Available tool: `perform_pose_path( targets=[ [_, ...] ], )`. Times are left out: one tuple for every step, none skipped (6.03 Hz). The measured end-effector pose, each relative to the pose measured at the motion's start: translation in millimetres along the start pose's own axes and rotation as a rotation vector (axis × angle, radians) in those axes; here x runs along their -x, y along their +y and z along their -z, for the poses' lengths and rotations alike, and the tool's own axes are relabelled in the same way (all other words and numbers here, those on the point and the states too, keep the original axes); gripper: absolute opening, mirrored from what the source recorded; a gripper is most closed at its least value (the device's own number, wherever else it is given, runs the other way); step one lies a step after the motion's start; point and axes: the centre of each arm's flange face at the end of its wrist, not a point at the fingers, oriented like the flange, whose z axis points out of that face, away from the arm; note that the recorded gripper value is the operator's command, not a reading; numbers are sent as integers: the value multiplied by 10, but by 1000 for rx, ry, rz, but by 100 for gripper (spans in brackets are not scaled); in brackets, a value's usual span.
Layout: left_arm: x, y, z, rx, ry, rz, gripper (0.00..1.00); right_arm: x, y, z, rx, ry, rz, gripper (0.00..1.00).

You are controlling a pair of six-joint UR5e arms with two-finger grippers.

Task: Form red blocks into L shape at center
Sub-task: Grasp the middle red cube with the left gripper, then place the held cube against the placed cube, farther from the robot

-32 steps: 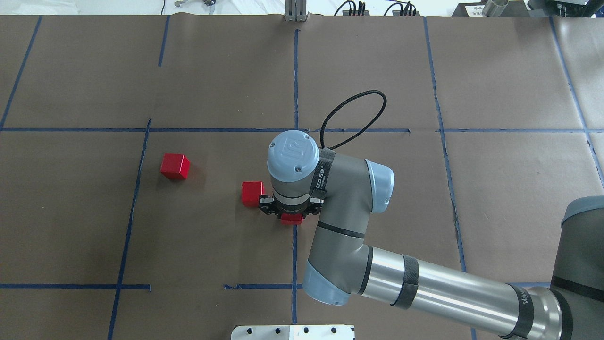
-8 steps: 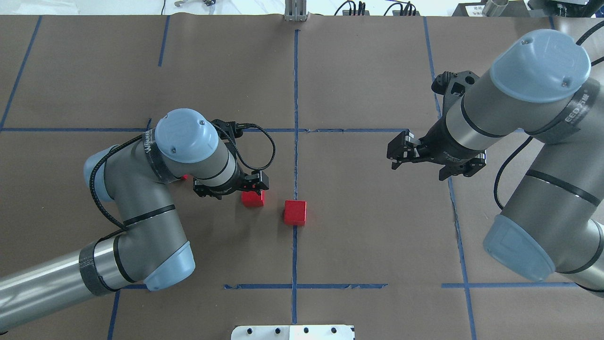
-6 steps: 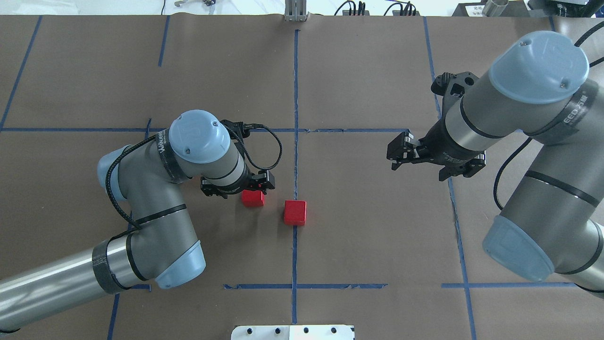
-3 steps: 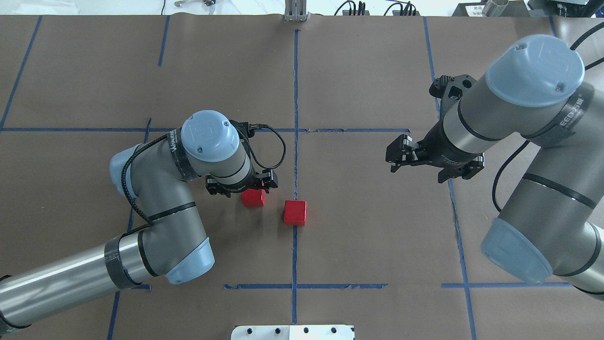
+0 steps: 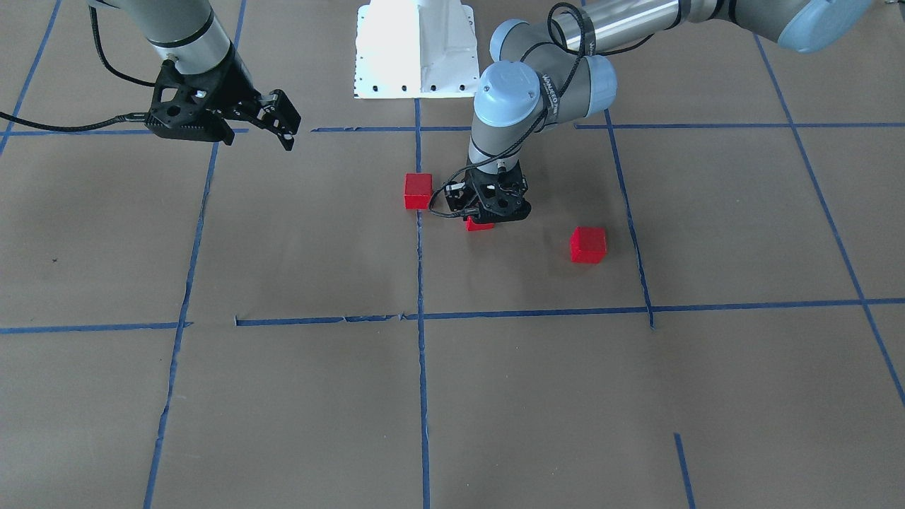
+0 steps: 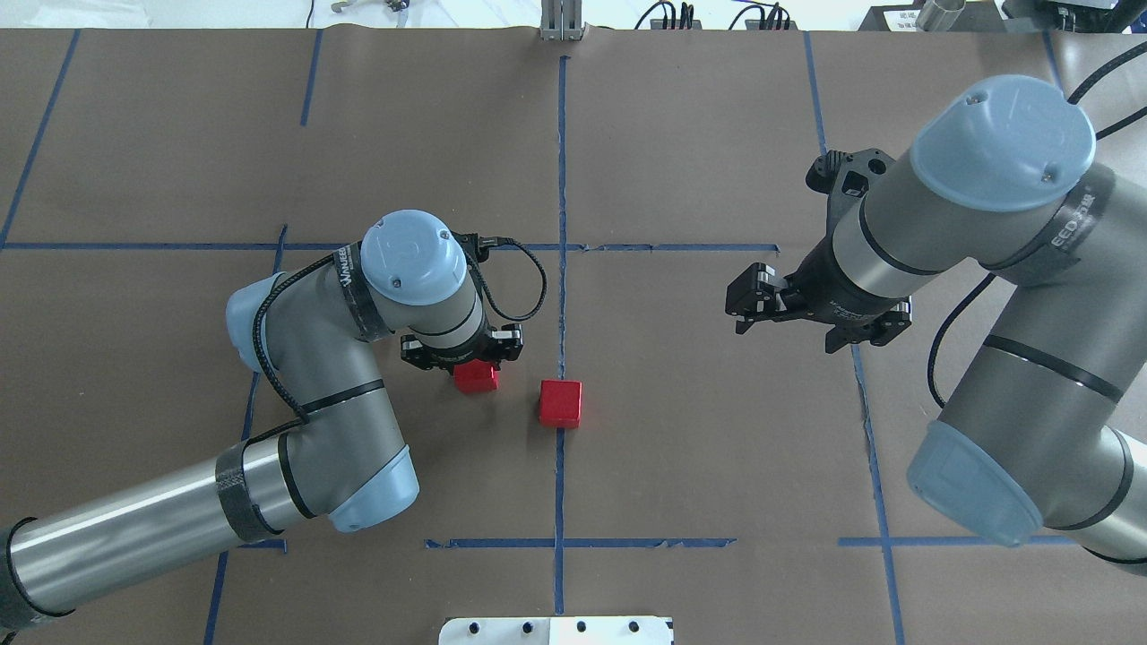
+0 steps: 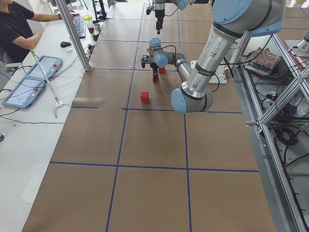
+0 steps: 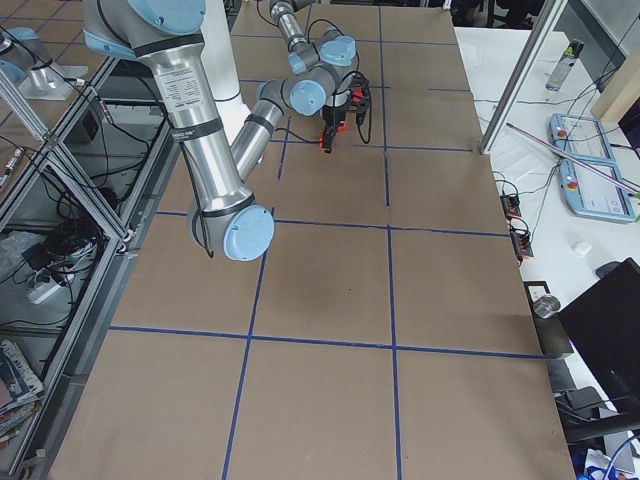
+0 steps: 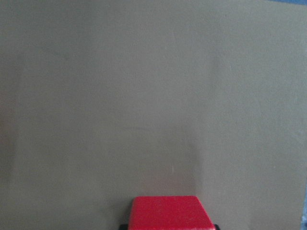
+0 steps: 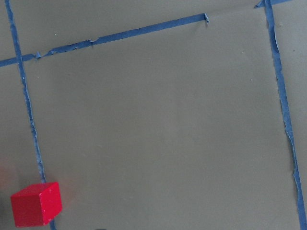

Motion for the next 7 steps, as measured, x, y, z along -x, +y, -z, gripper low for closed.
perform_pose_path(
  targets=[
    [-43,7,6,0,2,-4,0,8,-1,-5,1,0,0,100],
    [-156,-10,90,-22,15,-15,0,20,0,-1,1,-2,1,100],
    [-324,-63,140,-51,19,-25,0,29,1,5,1,-4,2,100],
    [-516,-121,144,-65,17,-30,0,32,4,10,2,-5,3,100],
    [-660,-143,150,-68,17,-33,0,31,6,25,1,-8,2,100],
    [-743,-116,147,-66,19,-39,0,2,-16,72,-5,-12,-2,100],
    [-803,-53,128,-60,21,-46,0,-80,-78,126,-17,-11,-17,100]
  ],
)
